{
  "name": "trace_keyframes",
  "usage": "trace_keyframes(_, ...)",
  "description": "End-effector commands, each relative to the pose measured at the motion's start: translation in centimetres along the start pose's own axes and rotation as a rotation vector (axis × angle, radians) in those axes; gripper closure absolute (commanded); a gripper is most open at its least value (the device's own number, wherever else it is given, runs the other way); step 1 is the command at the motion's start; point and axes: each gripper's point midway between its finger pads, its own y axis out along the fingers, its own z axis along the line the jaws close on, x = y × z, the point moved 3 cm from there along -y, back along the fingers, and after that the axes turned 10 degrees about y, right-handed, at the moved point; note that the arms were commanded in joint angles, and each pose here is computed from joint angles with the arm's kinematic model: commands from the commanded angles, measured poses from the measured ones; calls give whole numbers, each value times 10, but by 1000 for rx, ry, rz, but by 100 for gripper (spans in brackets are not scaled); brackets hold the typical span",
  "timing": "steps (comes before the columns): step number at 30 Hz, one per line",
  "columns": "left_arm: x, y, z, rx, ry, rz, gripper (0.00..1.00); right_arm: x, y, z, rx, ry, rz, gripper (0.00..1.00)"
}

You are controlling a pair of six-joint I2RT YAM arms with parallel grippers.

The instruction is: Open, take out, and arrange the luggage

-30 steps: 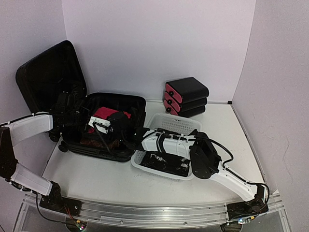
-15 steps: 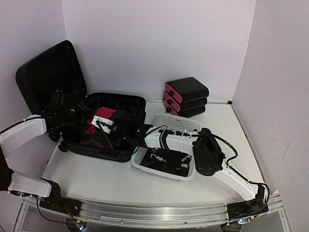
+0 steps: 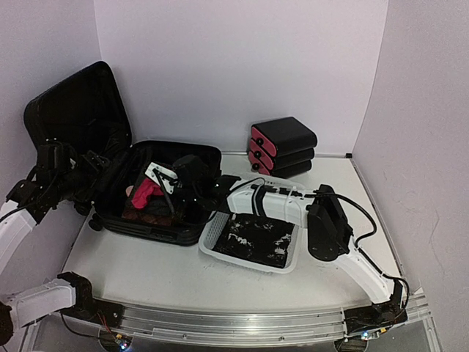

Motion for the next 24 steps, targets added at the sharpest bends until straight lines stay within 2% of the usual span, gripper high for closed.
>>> trace_keyframes(1, 19, -25, 4, 33, 97, -115, 25, 97, -65, -39, -71, 111, -130, 100)
trace_keyframes(7, 12, -27, 5, 20, 105, -86, 25, 125, -109, -57, -79, 174, -94, 100)
trace_keyframes(15, 3, -21, 6, 5, 106, -39, 26, 155, -185, -74, -81, 181, -74, 100)
trace_keyframes(24, -6, -21, 6, -23, 97, -3, 26, 148, -244, -111, -93, 239, -32, 100)
